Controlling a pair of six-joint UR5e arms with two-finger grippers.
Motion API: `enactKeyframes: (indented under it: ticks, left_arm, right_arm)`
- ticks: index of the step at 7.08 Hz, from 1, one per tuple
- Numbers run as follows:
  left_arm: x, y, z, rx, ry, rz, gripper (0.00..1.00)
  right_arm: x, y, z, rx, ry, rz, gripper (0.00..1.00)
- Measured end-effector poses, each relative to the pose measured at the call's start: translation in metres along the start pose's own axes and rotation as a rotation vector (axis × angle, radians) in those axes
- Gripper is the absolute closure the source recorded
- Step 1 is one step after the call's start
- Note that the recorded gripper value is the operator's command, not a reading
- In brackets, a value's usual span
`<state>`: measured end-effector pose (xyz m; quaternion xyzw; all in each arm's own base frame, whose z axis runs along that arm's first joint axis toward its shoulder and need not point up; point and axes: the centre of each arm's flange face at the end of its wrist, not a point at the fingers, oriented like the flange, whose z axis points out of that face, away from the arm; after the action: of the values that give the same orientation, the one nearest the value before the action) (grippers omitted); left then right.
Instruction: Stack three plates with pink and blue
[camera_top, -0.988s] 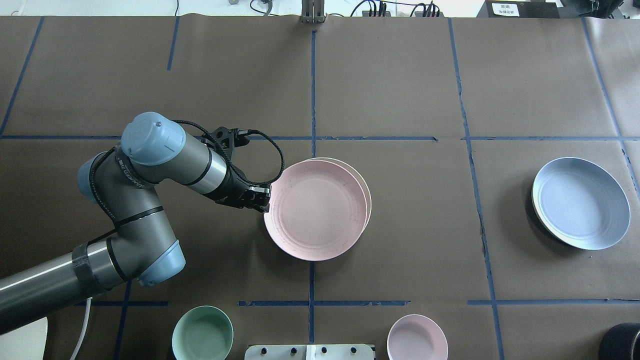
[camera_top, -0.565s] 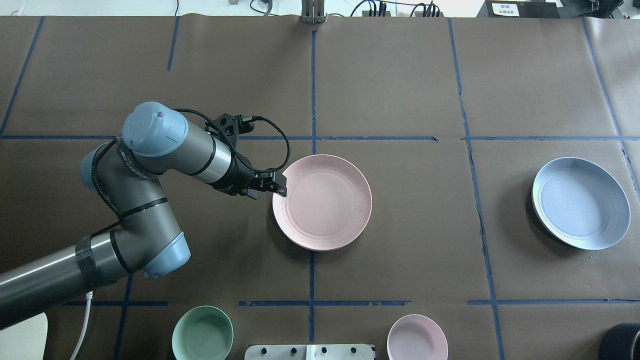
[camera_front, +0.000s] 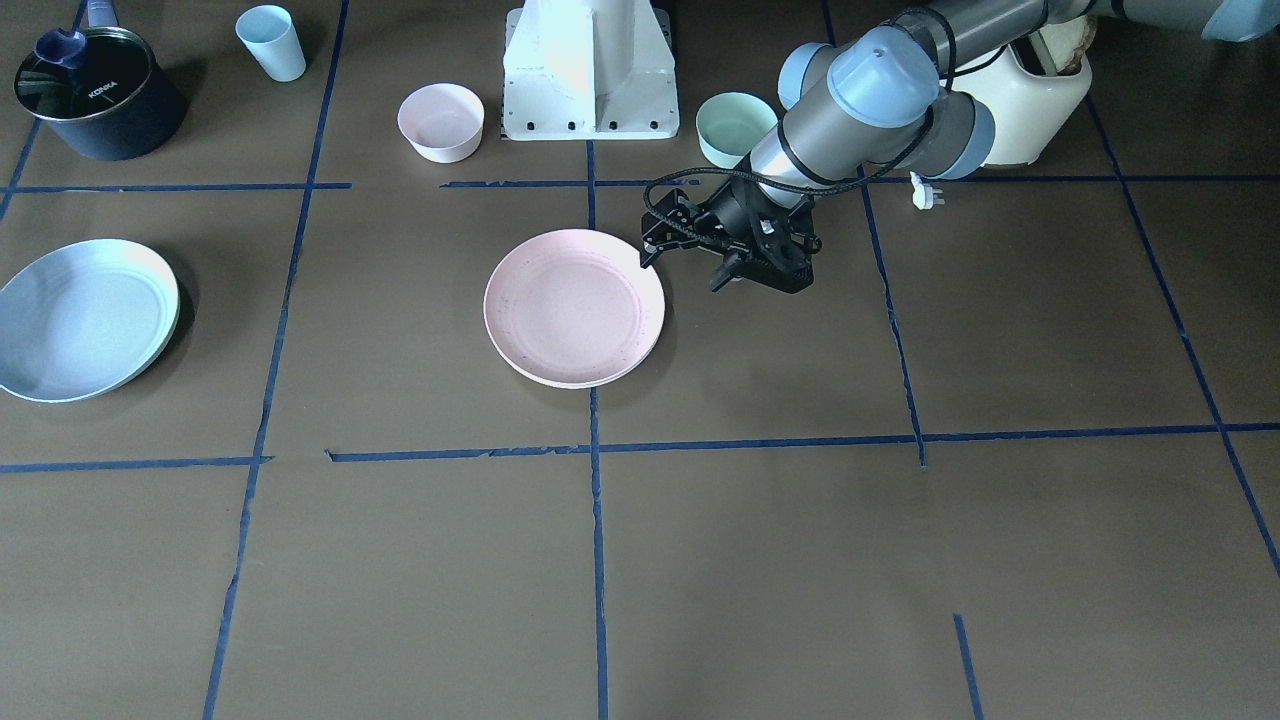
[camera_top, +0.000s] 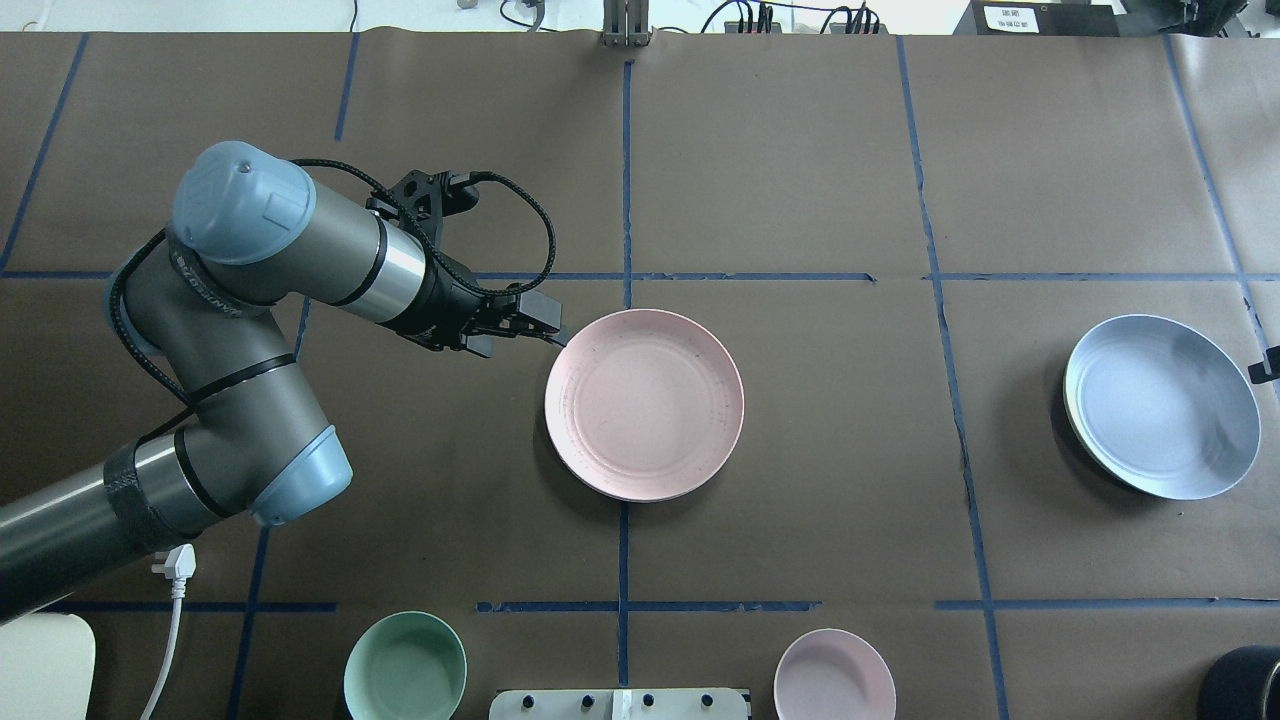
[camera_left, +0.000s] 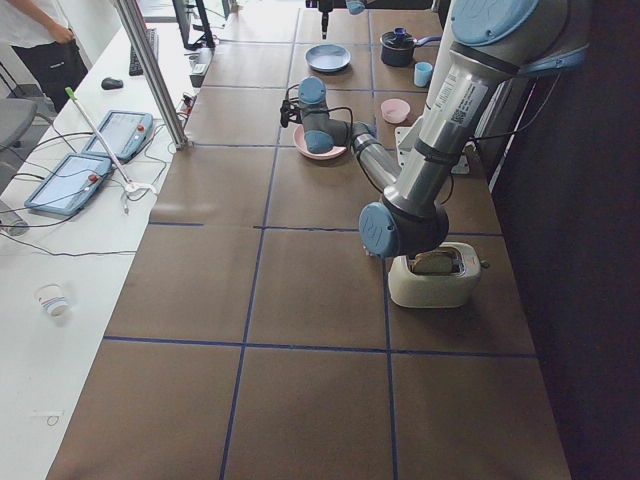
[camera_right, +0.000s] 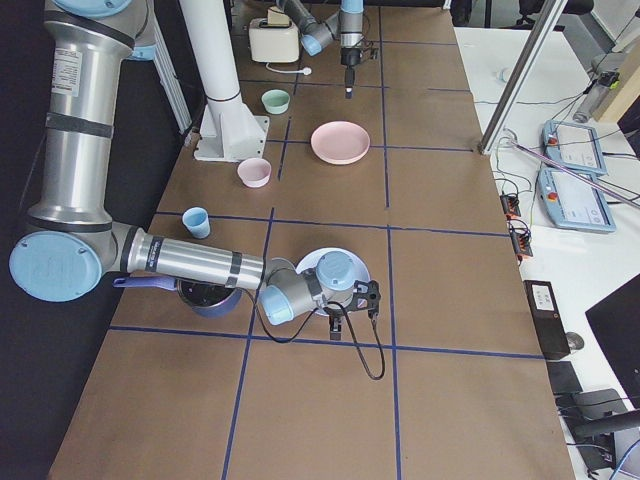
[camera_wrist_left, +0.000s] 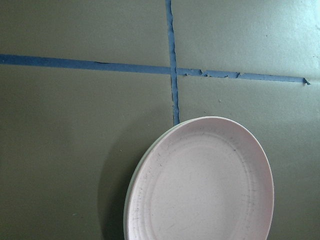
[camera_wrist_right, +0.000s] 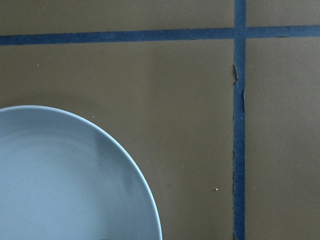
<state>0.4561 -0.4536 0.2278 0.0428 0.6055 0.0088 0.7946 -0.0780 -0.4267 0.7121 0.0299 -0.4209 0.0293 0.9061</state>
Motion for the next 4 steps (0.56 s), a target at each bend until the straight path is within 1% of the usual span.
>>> enactKeyframes:
  ticks: [1, 2, 3, 4]
  left_arm:
    - [0.000, 0.000, -0.001, 0.001, 0.001, -0.001, 0.00]
    - [-0.002, 0.000, -0.002, 0.002, 0.001, -0.002, 0.00]
    - [-0.003, 0.000, -0.002, 0.002, 0.001, -0.002, 0.00]
    - [-0.004, 0.000, -0.002, 0.003, 0.001, -0.002, 0.00]
  right_arm:
    - [-0.001, 0.005, 0.015, 0.028, -0.014, 0.019, 0.14]
    - [-0.001, 0.008, 0.022, 0.036, -0.022, 0.030, 0.40]
    - [-0.001, 0.010, 0.025, 0.037, -0.025, 0.036, 0.96]
    - [-0.001, 0.010, 0.027, 0.034, -0.029, 0.036, 1.00]
